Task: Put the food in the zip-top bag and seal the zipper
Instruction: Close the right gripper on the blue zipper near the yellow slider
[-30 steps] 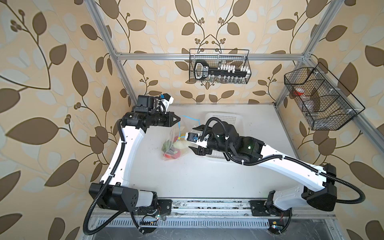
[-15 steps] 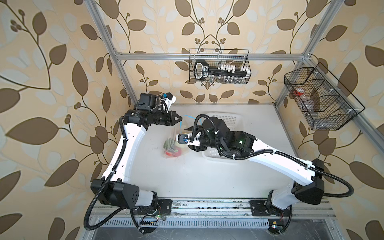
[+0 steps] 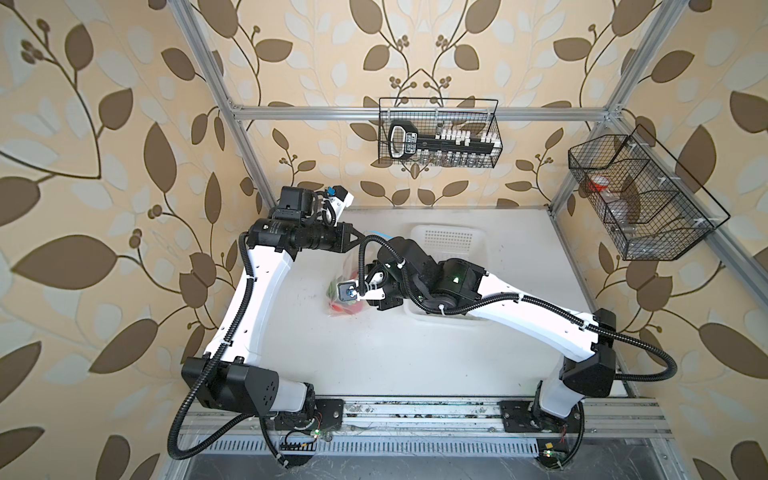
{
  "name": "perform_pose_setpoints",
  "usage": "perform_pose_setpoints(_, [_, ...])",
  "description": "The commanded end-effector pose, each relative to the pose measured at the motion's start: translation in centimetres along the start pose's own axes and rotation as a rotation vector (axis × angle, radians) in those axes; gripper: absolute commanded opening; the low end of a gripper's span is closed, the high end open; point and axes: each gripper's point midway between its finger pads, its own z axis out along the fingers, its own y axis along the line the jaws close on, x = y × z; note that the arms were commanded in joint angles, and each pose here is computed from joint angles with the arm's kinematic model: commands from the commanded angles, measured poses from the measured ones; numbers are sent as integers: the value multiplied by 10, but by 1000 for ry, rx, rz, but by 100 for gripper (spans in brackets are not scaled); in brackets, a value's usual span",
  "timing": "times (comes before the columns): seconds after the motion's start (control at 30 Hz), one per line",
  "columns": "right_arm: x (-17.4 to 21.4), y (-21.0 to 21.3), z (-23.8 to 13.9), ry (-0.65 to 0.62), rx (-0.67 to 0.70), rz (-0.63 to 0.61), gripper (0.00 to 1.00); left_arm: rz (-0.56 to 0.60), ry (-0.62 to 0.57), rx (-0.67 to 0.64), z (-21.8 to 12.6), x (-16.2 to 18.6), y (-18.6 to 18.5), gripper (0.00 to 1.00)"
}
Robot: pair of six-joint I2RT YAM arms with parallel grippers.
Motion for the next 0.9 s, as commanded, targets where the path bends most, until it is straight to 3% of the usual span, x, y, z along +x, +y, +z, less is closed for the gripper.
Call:
perform_pose_setpoints(0.0, [-1, -1, 3, 18, -4, -55, 40, 61, -29, 15, -7, -7, -13, 0])
perform_pose_setpoints(0.27, [-5, -6, 5, 15, 11, -69, 40, 67, -25, 6, -7, -3, -13, 0])
perform_pose_setpoints(0.63, [-5, -5, 10, 24, 5, -79, 28, 65, -21, 16, -6, 0, -14, 0])
perform_pose_setpoints(0.87, [-5, -7, 14, 29, 15, -87, 30, 69, -21, 15, -7, 1, -15, 0])
